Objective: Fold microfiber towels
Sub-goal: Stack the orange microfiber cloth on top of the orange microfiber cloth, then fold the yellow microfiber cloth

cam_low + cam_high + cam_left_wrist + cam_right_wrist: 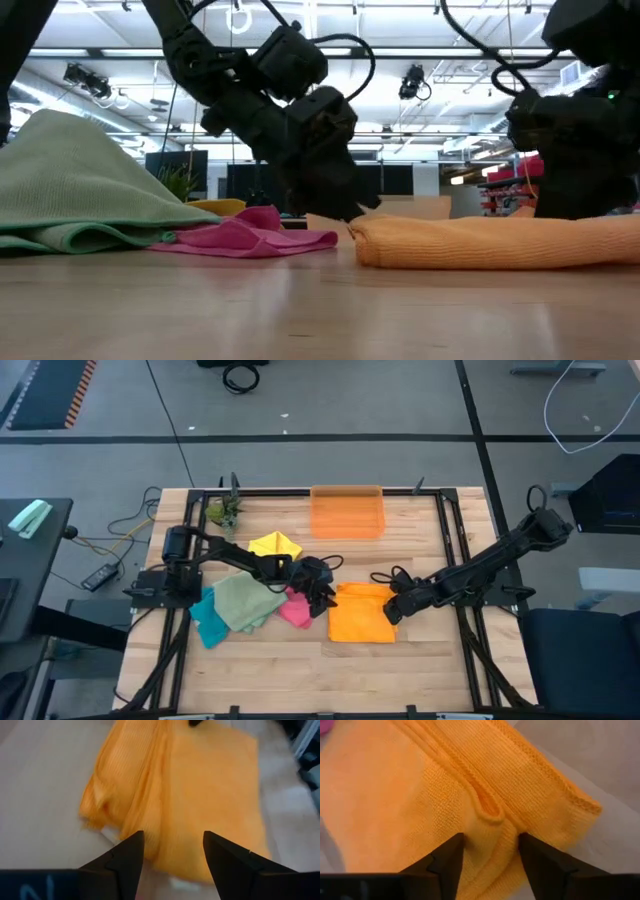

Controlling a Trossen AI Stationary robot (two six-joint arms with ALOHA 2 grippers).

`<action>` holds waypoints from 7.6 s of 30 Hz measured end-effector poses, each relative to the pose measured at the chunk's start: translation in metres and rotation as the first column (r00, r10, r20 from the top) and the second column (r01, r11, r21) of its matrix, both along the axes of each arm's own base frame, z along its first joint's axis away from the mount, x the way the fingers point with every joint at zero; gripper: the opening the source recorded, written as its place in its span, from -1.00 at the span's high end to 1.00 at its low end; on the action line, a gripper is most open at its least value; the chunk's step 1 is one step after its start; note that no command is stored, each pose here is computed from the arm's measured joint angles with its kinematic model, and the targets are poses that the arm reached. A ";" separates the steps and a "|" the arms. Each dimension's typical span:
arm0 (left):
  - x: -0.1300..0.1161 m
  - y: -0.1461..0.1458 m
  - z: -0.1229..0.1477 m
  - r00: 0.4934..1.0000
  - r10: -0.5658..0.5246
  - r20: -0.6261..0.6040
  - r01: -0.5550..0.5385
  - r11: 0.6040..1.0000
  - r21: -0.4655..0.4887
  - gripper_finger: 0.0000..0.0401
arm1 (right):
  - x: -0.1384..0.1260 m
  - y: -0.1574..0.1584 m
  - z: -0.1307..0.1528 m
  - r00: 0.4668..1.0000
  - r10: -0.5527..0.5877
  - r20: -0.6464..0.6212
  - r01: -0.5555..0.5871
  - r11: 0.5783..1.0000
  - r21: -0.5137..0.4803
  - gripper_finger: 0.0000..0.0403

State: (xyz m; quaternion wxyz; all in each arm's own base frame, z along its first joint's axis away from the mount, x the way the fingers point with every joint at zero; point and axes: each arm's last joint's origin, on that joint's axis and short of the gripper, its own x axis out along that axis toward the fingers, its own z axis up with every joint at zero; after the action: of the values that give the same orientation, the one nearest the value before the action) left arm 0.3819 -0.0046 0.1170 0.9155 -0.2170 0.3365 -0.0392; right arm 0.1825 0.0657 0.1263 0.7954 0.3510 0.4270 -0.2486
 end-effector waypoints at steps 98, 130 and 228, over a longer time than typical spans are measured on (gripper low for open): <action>-0.038 -0.002 0.088 0.995 -0.088 0.040 0.069 0.941 0.330 0.91 | 0.048 0.036 0.026 0.987 0.089 0.132 -0.066 0.983 -0.170 0.58; -0.130 0.044 0.048 0.948 0.085 -0.305 0.147 0.737 0.660 0.04 | 0.025 -0.070 0.041 0.975 0.010 -0.220 -0.089 0.932 -0.350 0.94; -0.181 -0.223 0.085 0.855 0.001 0.518 -0.089 0.985 0.145 0.96 | 0.160 0.160 -0.003 0.610 0.788 -0.080 -0.573 0.370 -0.731 -0.09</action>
State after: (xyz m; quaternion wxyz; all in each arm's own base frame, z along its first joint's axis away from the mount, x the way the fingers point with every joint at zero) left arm 0.2014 -0.2275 0.2020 0.9874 -0.1305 0.0758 -0.0466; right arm 0.3426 0.2257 0.1232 0.9450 -0.1549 0.2873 0.0198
